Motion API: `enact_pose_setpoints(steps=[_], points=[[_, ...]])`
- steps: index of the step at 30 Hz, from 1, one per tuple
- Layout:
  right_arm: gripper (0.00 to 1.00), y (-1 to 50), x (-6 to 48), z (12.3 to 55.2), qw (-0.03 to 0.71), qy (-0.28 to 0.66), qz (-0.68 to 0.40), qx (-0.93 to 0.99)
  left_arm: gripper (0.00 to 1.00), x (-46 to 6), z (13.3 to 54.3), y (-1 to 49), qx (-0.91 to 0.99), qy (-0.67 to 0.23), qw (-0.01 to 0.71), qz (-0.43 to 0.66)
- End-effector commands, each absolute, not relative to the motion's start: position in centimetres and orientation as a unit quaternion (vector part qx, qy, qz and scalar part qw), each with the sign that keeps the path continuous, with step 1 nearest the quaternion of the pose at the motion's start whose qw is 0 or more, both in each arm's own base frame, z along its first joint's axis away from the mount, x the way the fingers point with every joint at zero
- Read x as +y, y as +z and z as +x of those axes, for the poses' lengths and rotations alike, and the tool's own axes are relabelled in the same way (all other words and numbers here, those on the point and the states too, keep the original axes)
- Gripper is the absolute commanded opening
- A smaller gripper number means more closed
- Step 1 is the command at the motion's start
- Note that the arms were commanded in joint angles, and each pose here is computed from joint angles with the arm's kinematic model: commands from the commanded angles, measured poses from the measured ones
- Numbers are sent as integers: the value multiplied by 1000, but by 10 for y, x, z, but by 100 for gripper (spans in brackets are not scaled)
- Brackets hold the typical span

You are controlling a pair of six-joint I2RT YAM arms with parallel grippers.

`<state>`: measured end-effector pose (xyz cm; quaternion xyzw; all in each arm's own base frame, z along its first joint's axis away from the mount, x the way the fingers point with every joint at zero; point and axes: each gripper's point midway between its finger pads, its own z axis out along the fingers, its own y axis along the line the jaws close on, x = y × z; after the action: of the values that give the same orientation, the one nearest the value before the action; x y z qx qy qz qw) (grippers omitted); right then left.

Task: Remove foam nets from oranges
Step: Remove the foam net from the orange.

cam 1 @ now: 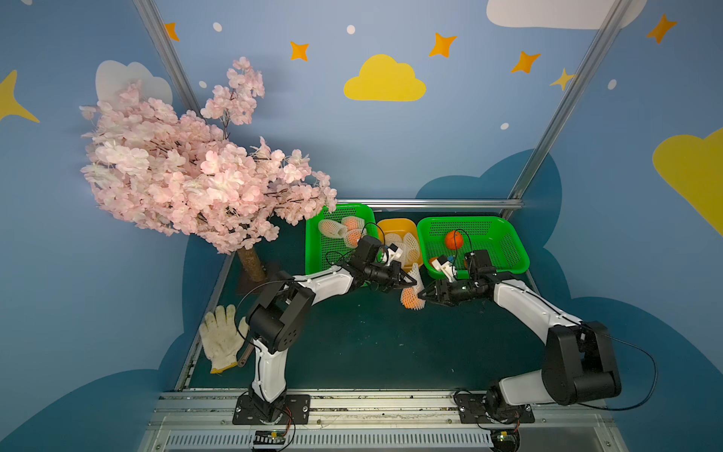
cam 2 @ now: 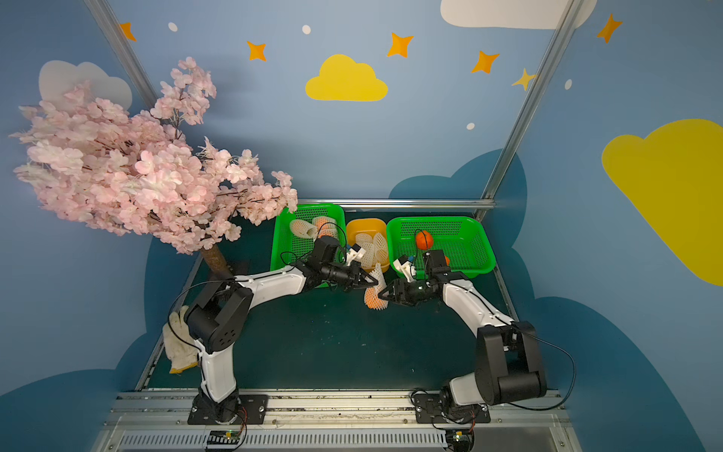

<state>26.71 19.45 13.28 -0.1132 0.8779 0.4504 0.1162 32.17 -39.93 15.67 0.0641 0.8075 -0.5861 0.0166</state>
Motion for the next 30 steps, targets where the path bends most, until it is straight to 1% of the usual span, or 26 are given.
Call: enact_pose_setpoints(steps=[1, 8, 12, 20, 26, 30], points=[[54, 132, 193, 267, 129, 437, -128, 881, 4, -404, 317, 155, 799, -598, -5, 65], [54, 127, 185, 274, 154, 395, -131, 896, 4, -403, 314, 139, 809, -586, -26, 46], [53, 128, 189, 277, 165, 393, -140, 894, 4, -404, 312, 133, 811, -582, -36, 40], [52, 126, 206, 277, 159, 380, -186, 892, 3, -410, 308, 121, 816, -574, -60, 32], [46, 116, 212, 278, 143, 376, -195, 895, 4, -409, 307, 118, 818, -571, -62, 28], [45, 108, 206, 273, 140, 342, -206, 906, 4, -407, 308, 116, 819, -569, -62, 24]])
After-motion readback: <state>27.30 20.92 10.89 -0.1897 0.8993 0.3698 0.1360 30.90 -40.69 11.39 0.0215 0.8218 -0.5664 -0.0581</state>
